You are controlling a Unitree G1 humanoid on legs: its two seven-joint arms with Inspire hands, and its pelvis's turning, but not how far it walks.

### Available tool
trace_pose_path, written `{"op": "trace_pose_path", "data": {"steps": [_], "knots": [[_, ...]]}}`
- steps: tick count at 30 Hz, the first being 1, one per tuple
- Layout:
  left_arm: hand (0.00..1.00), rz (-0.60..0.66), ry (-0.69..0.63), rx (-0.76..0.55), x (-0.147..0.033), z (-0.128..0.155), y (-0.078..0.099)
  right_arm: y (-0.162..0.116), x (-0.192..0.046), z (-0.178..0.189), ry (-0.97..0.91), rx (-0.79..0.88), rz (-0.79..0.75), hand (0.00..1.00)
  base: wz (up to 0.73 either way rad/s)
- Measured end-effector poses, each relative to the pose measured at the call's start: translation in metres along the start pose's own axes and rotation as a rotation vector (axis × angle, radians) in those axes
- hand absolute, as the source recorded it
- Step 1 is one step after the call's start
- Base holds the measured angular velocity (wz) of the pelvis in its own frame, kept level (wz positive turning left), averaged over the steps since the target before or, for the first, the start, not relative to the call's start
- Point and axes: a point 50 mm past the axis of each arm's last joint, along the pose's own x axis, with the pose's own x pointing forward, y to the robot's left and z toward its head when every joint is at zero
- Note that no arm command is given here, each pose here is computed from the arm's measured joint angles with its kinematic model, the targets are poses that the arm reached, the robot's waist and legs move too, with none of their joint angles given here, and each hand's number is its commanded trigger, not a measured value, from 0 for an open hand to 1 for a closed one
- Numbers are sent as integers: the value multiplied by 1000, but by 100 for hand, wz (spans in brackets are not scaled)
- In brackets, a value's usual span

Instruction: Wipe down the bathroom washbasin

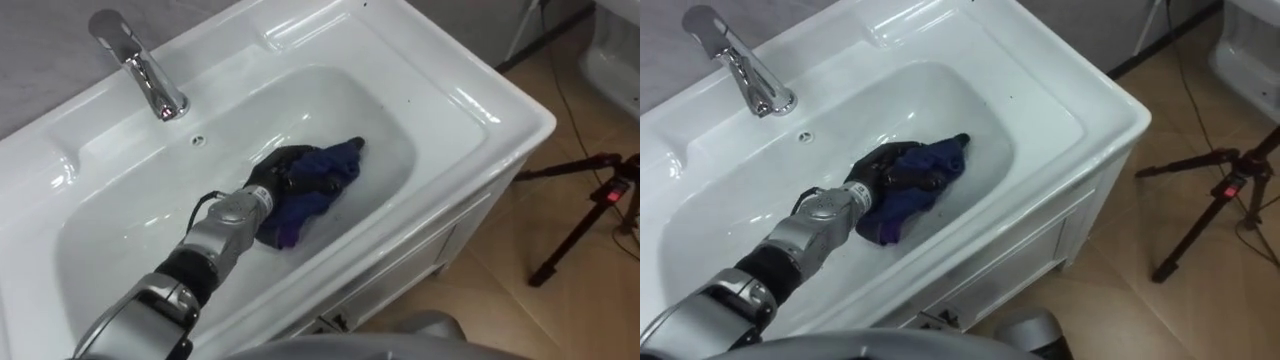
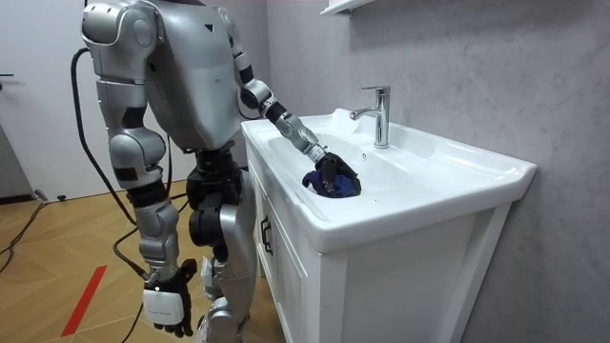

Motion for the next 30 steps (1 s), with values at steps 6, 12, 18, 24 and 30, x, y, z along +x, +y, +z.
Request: {"op": "trace_pose_path", "data": {"steps": [6,12,18,24,30], "knots": [[100,37,0,146,-6,-12,7,0,0,3,-26,1,-8,0,-5],[100,119,24,245,-15,-26,25,1,0,1,-17,6,-27,0,-2],[100,438,104,393,-47,-54,80,-1,0,2,-15,-36,-52,0,0],[100,745,185,809,-94,-85,118,-7,0,-1,0,19,-98,0,-9],[100,776,291,1085,-112,-109,115,-18,-1,-11,34,83,-124,0,-16]]}}
